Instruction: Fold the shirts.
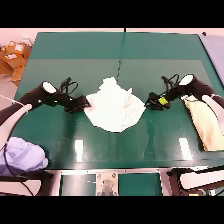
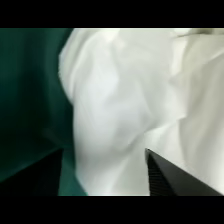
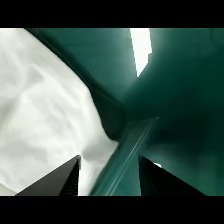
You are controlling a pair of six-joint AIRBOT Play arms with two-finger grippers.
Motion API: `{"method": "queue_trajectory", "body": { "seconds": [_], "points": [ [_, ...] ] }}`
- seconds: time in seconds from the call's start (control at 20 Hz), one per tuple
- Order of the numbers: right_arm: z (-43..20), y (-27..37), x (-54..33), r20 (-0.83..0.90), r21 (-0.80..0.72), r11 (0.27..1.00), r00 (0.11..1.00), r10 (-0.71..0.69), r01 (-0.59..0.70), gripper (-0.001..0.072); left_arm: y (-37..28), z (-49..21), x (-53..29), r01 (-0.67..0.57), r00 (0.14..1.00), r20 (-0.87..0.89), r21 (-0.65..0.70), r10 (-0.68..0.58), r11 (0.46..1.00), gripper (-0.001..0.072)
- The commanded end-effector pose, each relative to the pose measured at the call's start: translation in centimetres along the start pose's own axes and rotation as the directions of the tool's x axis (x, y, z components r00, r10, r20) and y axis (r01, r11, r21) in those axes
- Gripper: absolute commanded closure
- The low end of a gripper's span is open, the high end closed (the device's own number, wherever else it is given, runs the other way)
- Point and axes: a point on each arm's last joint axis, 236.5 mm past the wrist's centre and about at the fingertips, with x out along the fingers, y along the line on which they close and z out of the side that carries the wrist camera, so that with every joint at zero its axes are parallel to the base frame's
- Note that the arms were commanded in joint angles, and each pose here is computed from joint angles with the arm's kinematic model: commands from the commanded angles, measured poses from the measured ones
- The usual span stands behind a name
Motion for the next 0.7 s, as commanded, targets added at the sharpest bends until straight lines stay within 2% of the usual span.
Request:
{"method": "queue_trajectory", "body": {
  "seconds": [0.0,0.05,0.1,0.15,0.2,0.4,0.55,0.65],
  "points": [
    [-0.8,1.1,2.9,-0.059,-0.029,0.999,0.998,0.027,-0.029,0.0349,-0.6,0.4,1.9,0.057,0.998,0.022,-0.035,-0.056,0.998,0.025],
    [-0.9,1.5,3.3,-0.061,-0.037,0.999,0.998,0.026,-0.028,0.0391,-0.7,0.5,1.9,0.057,0.998,0.028,-0.028,-0.057,0.998,0.0409],
    [-0.7,1.8,3.5,-0.049,-0.047,0.999,0.999,0.023,-0.025,0.0494,-1.0,0.5,1.8,0.066,0.998,0.022,0.002,-0.066,0.998,0.065],
    [-0.5,2.1,3.5,-0.038,-0.051,0.998,0.999,0.026,-0.028,0.0629,-1.4,0.4,1.5,0.076,0.997,0.009,0.039,-0.076,0.996,0.0683],
    [-0.3,2.1,3.5,-0.031,-0.052,0.998,0.999,0.027,-0.028,0.07,-2.1,0.3,1.0,0.093,0.996,-0.011,0.051,-0.093,0.994,0.0683],
    [0.3,3.6,0.5,0.02,-0.089,0.995,0.998,0.054,-0.052,0.0702,-6.4,2.8,-4.1,0.092,0.993,0.048,0.23,-0.105,0.969,0.0685],
    [2.0,7.8,-7.8,0.197,-0.198,0.977,0.973,0.118,-0.079,0.0702,-13.4,5.7,-12.7,0.098,0.955,0.223,0.389,-0.197,0.916,0.0684],
    [2.1,11.8,-15.6,0.349,-0.297,0.95,0.915,0.203,-0.097,0.0701,-18.7,6.0,-19.8,0.092,0.901,0.325,0.506,-0.288,0.858,0.0684]
  ]
}}
